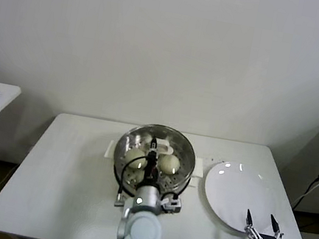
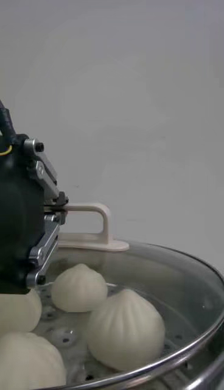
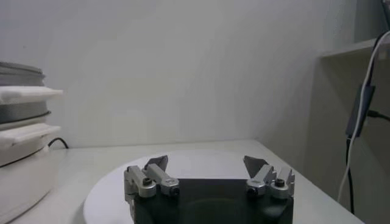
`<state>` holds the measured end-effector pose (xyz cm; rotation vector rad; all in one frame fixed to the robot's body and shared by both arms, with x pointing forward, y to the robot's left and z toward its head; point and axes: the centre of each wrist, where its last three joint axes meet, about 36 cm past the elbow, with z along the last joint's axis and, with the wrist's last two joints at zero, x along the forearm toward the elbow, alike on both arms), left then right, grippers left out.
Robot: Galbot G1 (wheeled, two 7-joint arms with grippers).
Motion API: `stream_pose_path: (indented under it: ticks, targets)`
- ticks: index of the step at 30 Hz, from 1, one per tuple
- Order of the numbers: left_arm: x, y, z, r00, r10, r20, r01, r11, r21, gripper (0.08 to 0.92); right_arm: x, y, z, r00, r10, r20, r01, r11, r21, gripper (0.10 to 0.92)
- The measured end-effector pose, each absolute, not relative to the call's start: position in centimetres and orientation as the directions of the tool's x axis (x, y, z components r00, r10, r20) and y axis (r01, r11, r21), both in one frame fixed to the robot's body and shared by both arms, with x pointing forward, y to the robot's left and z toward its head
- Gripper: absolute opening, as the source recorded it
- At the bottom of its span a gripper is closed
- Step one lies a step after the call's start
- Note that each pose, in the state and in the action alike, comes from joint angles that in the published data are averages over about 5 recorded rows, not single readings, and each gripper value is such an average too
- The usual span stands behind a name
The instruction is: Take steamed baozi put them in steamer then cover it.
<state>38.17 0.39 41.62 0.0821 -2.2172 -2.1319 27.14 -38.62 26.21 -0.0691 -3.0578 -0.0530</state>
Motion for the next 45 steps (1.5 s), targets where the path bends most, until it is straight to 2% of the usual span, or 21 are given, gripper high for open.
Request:
stream_pose_path:
  ticks: [14,17,29,38,41,45]
  targets:
    - [38.1,0.3,41.0,-0.996,-0.085,0.006,0.004,0.025,1.0,0.133,27.2,-38.6,26.2,-0.997,0.033,0.076,0.035,0.999,0.028,0.823]
    - [37.8,0.2,41.3,-0.997,-0.081,0.01,0.007,0.04,0.999,0.169,27.2,-38.4,26.3,-0.996,0.034,0.087,0.037,0.999,0.038,0.823]
    - [34.9,1.0,44.1,-0.999,-0.022,0.04,0.036,0.17,0.985,0.51,27.2,-38.2,26.6,-0.988,0.076,0.133,0.085,0.994,0.065,0.823]
    - [32.5,4.8,45.7,-0.999,-0.023,0.04,0.031,0.307,0.951,0.766,27.4,-37.6,26.9,-0.986,0.088,0.144,0.098,0.993,0.066,0.823]
    - [32.0,6.9,45.6,-0.998,-0.029,0.048,0.033,0.368,0.929,0.812,27.7,-37.6,27.3,-0.987,0.09,0.135,0.099,0.993,0.06,0.823]
    - [32.1,10.5,45.4,-1.0,-0.014,0.028,0.018,0.475,0.88,0.822,28.1,-37.4,27.9,-0.989,0.076,0.125,0.082,0.996,0.044,0.823]
